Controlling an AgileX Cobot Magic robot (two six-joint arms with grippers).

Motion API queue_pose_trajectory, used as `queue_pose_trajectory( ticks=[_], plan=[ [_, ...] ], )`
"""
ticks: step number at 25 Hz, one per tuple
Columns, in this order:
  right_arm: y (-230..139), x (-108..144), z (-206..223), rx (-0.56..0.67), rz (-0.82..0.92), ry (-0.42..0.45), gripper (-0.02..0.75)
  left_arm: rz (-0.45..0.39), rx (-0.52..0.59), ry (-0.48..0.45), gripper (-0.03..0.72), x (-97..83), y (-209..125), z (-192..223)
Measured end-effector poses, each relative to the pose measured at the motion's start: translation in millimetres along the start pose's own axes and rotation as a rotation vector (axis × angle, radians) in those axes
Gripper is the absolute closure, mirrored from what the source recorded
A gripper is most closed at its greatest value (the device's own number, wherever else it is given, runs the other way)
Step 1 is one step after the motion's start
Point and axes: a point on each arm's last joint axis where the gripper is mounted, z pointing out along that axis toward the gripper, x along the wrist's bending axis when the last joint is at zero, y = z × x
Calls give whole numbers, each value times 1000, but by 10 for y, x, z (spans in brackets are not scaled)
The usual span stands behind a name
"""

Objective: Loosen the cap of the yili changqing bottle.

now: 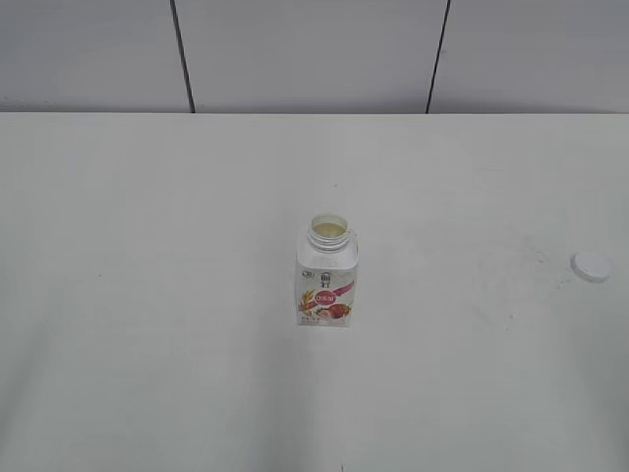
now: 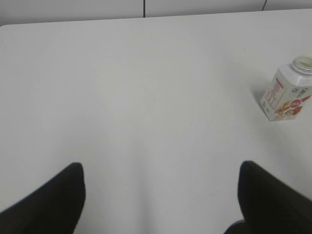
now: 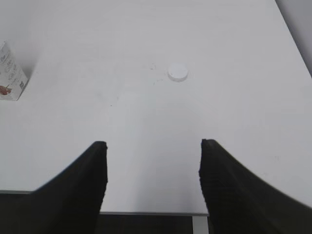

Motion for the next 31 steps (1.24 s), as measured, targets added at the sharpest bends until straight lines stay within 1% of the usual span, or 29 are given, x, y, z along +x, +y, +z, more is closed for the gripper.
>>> queue_pose_trajectory(
  ticks=[4,12,16,23,31],
  plan=[
    [-4,-23,15,-2,0,-24,258,2,-4,0,105,0,-4,17],
    [-1,-30,14,-6,-2,-29,258,-2,-6,2,105,-3,-2,17],
    [-3,-37,12,-6,-12,-24,258,-22,-6,29,105,-12,-2,17],
    [-10,-45,-1,-15,-55,56,258,-38,-8,52,105,-18,-2,17],
    [-8,-46,-1,-17,-56,57,258,-41,-8,60,105,-19,-2,17]
  ],
)
